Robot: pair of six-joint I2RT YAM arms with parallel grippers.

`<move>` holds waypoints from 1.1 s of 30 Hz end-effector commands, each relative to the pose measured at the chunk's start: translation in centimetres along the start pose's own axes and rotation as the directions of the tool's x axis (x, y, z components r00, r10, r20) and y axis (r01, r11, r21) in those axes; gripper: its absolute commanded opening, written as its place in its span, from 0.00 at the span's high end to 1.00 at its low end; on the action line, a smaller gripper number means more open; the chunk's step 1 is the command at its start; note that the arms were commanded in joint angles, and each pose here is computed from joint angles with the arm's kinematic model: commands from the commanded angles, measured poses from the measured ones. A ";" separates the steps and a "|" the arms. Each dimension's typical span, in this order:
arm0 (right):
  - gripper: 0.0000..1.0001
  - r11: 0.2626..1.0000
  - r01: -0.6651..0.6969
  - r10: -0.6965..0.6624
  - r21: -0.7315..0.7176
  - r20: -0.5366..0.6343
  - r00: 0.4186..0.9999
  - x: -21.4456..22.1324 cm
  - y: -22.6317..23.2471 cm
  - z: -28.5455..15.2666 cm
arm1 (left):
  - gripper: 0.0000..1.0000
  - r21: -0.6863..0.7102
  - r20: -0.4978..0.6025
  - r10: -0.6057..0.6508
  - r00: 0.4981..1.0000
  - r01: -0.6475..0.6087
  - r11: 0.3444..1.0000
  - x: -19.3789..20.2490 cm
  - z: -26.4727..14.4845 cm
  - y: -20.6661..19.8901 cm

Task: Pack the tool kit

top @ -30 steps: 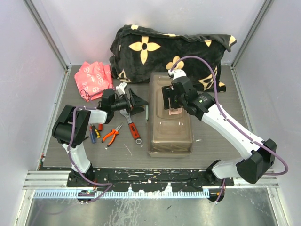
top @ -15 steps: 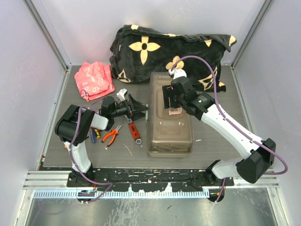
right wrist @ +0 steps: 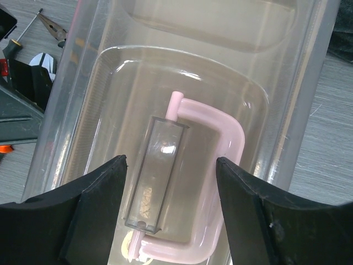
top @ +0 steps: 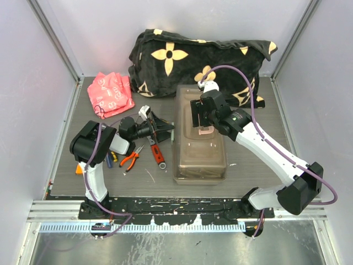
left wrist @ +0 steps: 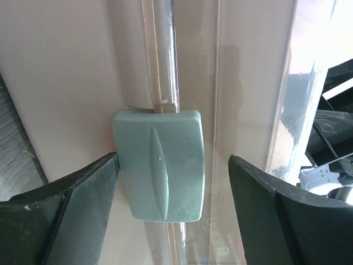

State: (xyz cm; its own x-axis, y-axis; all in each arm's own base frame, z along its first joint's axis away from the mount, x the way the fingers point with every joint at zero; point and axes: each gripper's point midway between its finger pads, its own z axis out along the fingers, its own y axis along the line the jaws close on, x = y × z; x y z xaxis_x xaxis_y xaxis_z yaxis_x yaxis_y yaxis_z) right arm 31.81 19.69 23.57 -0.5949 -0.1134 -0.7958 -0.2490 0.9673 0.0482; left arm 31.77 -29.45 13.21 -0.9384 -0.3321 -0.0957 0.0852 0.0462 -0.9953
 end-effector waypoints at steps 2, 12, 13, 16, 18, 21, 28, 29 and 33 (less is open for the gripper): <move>0.29 1.000 0.002 -0.002 -0.002 -0.034 0.999 1.1 0.1 0.1 | 0.20 0.089 -0.063 0.073 0.995 -0.067 0.994 2.5 0.2 -2.8; 0.29 1.000 0.012 -0.012 0.002 -0.048 0.999 1.5 0.0 0.2 | 0.21 0.104 -0.169 0.077 0.983 -0.060 0.993 5.7 -0.3 -3.6; 0.29 1.000 0.014 -0.013 0.002 -0.049 0.999 1.5 0.1 0.2 | 0.22 0.105 -0.167 0.080 0.983 -0.063 0.992 5.7 -0.3 -3.6; 0.29 1.000 0.019 -0.019 0.006 -0.059 0.998 1.8 -0.1 0.2 | 0.25 0.100 -0.168 0.076 0.983 -0.060 0.993 5.6 -0.2 -3.2; 0.29 1.000 0.022 -0.022 0.007 -0.060 0.998 1.8 -0.1 0.2 | 0.26 0.102 -0.163 0.078 0.983 -0.062 0.993 5.5 -0.1 -3.2; 0.30 1.000 0.025 -0.024 0.009 -0.063 0.998 2.0 -0.2 0.1 | 0.29 0.105 -0.160 0.078 0.984 -0.062 0.993 5.5 -0.1 -3.3; 0.30 0.999 0.032 -0.031 0.010 -0.079 0.996 2.7 -0.3 0.3 | 0.36 0.106 -0.168 0.081 0.983 -0.063 0.992 5.7 -0.1 -3.1; 0.30 0.999 0.033 -0.032 0.010 -0.082 0.996 2.8 -0.3 0.3 | 0.40 0.108 -0.169 0.082 0.982 -0.064 0.992 5.7 -0.1 -3.1; 0.30 0.999 0.033 -0.032 0.009 -0.083 0.996 2.9 -0.4 0.3 | 0.65 0.111 -0.172 0.085 0.982 -0.066 0.992 5.7 0.0 -3.2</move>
State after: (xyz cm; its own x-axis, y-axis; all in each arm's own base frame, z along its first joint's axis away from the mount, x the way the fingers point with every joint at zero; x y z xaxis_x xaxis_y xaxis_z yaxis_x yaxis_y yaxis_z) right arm 31.50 19.57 22.59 -0.6074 -0.1358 -0.7827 -0.2546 0.9666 0.0299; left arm 27.13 -31.07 12.56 -0.9761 -0.2097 -0.0564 0.0480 0.0450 -0.9978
